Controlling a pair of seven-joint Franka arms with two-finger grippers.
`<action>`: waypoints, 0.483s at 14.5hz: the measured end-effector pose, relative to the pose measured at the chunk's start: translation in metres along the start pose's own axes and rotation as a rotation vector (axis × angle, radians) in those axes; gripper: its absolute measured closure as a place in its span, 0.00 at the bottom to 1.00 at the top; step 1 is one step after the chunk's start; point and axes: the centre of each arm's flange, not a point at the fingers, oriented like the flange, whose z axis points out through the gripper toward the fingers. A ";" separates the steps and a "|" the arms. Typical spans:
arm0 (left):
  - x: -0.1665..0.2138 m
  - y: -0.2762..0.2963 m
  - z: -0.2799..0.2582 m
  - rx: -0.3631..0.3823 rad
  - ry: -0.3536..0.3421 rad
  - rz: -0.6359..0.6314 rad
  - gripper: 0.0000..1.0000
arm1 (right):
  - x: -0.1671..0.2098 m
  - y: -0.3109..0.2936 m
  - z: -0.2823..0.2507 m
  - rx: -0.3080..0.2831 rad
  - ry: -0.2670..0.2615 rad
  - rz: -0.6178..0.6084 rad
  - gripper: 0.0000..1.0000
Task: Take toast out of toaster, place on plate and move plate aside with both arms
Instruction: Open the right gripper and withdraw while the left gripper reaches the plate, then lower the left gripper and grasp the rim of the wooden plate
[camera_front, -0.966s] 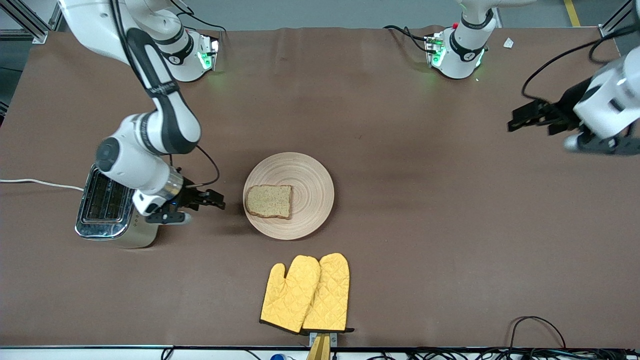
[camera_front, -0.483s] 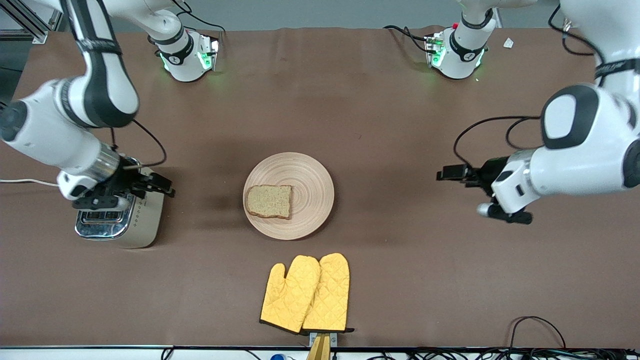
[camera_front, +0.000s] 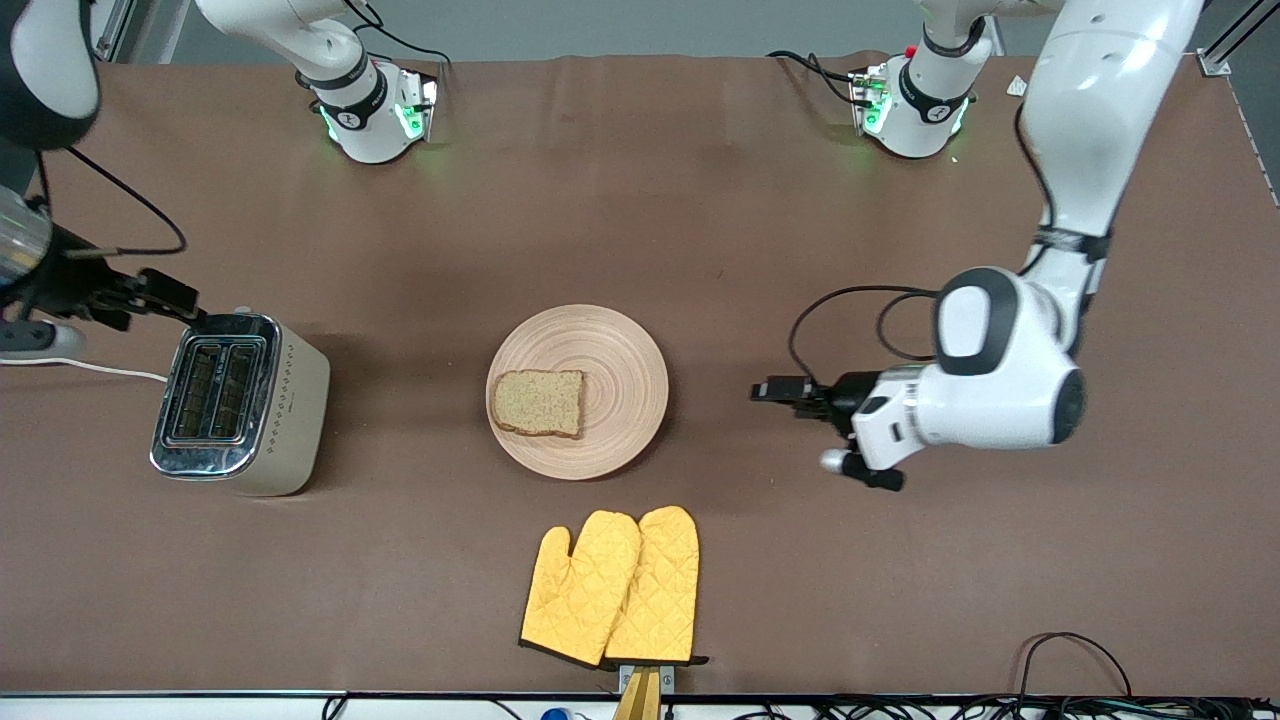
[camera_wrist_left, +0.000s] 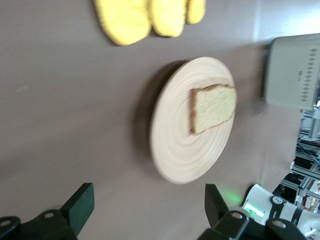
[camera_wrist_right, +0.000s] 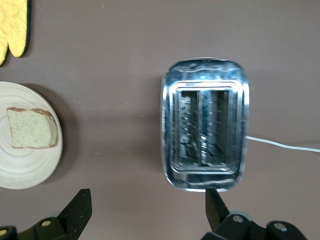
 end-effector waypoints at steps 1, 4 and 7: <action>0.002 0.003 0.024 -0.041 0.009 0.018 0.08 | -0.002 0.003 -0.013 -0.014 0.011 -0.005 0.00; 0.002 0.003 0.079 -0.136 0.015 0.046 0.13 | -0.011 0.014 -0.039 -0.039 0.036 -0.020 0.00; -0.003 0.006 0.109 -0.147 -0.007 0.060 0.23 | -0.019 0.016 -0.054 -0.043 0.023 -0.029 0.00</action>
